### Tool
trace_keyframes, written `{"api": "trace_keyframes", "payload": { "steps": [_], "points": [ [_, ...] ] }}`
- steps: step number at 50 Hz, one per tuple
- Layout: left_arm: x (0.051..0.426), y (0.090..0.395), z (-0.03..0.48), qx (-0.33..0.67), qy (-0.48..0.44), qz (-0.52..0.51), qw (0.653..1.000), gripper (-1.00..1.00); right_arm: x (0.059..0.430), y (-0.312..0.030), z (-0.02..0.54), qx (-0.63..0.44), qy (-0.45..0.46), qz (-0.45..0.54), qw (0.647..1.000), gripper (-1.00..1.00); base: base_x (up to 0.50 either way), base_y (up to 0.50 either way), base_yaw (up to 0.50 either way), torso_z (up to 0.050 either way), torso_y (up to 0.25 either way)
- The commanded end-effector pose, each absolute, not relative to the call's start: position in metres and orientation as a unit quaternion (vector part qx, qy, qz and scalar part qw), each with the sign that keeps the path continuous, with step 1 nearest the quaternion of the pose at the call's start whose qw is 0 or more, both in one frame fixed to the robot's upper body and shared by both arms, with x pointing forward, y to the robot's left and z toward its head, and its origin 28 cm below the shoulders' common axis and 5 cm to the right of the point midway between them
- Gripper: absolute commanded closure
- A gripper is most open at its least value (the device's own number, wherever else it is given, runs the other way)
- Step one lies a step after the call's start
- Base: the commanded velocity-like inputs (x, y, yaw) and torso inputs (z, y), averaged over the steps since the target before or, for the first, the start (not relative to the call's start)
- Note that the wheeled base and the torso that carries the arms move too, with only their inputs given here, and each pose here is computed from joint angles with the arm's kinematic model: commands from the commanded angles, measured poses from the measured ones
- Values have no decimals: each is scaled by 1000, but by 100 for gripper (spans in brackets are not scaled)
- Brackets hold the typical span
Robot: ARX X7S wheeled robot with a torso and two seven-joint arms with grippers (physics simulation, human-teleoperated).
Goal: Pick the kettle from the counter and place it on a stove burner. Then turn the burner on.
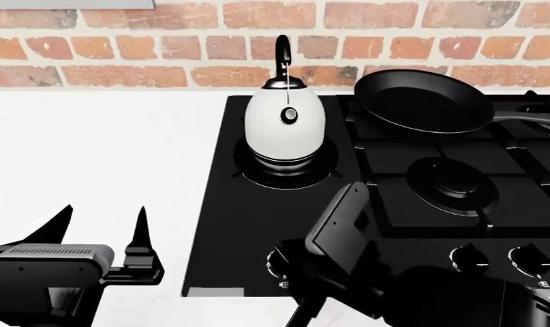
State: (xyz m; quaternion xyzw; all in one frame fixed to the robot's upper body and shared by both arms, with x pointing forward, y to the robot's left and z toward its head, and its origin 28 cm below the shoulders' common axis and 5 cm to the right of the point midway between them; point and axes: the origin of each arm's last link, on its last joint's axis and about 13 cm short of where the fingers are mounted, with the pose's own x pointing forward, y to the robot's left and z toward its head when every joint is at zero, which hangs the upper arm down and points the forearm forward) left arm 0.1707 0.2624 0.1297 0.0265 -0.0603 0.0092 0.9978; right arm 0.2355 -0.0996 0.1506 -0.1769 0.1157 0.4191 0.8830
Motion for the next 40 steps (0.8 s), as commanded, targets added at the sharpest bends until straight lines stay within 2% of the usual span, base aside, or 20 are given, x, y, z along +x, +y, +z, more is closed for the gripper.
{"api": "trace_keyframes", "payload": {
  "steps": [1,33,34,40],
  "points": [
    [171,262,129,26,-60,8,998,-100,234,-112,135,-210,107,431,871,100,0,0,0,0,0],
    [171,262,129,26,-60,9,998,-100,234,-112,130,-217,79,434,871,100,-1,-2,-3,0,0],
    [171,262,129,26,-60,9,998,-100,233,-113,131,-212,82,437,870,-100,0,0,-3,0,0],
    [170,262,132,28,-65,8,997,-100,225,-114,145,-194,51,442,874,-100,0,0,0,0,0]
  ]
}}
